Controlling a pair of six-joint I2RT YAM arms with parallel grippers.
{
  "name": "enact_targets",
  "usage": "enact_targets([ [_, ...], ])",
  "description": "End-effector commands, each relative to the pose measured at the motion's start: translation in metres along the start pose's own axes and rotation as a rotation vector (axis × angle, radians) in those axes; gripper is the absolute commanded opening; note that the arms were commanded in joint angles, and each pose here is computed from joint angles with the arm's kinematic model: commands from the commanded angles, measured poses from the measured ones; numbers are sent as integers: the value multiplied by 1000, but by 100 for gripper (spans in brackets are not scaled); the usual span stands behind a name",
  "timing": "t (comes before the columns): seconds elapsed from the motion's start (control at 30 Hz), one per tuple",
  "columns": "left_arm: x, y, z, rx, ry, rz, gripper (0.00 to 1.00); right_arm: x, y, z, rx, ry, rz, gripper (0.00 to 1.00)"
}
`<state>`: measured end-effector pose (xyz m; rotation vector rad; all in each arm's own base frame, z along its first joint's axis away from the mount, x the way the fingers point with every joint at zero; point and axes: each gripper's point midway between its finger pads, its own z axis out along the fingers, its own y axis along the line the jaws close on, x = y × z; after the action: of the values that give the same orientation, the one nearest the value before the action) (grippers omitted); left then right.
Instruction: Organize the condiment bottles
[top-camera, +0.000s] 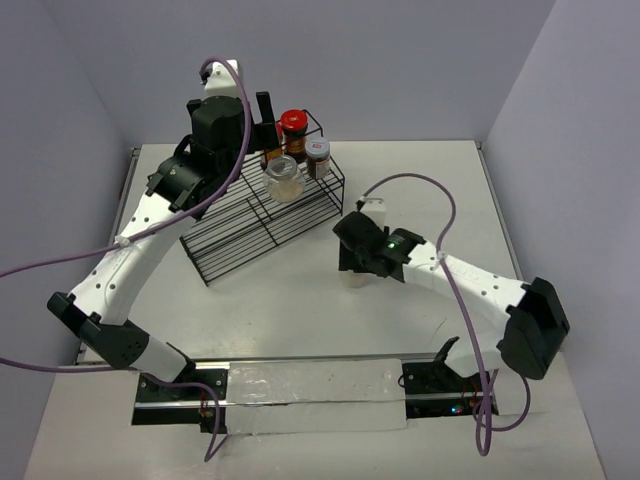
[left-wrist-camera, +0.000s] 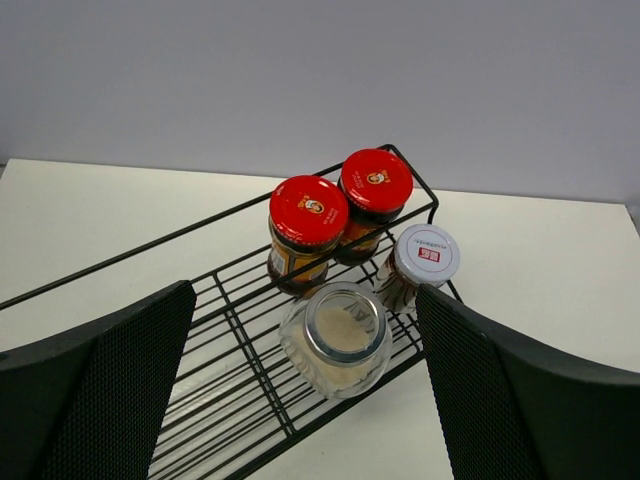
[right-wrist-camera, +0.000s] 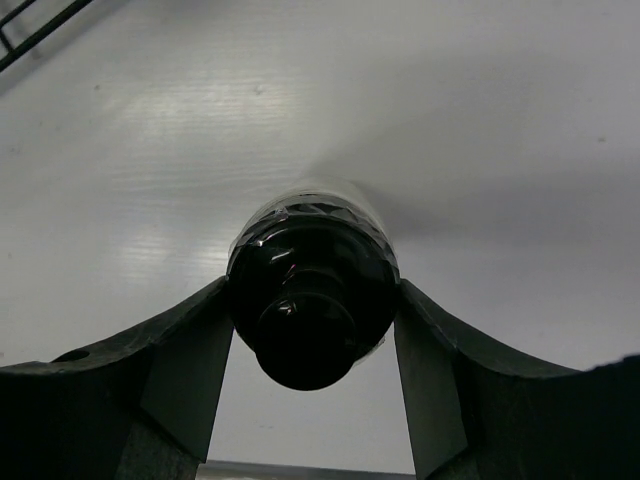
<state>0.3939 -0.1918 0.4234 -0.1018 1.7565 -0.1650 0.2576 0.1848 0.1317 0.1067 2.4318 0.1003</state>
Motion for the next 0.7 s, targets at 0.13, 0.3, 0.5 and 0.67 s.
enact_targets([
  [0.13,-24,14,-21,-28,-61,-48,100,7,51,9,-40,-2,-111,45],
  [0.3,-21,3,-25,16,-2,-45,100,13,52,11,-39,13,-132,99],
  [0.5,3,-13,-24,34,96,-2,100,-22,50,-28,-81,-78,-80,100],
  [0.67,49,-24,-24,36,209,42,99,-73,10,-82,-45,-242,13,100],
])
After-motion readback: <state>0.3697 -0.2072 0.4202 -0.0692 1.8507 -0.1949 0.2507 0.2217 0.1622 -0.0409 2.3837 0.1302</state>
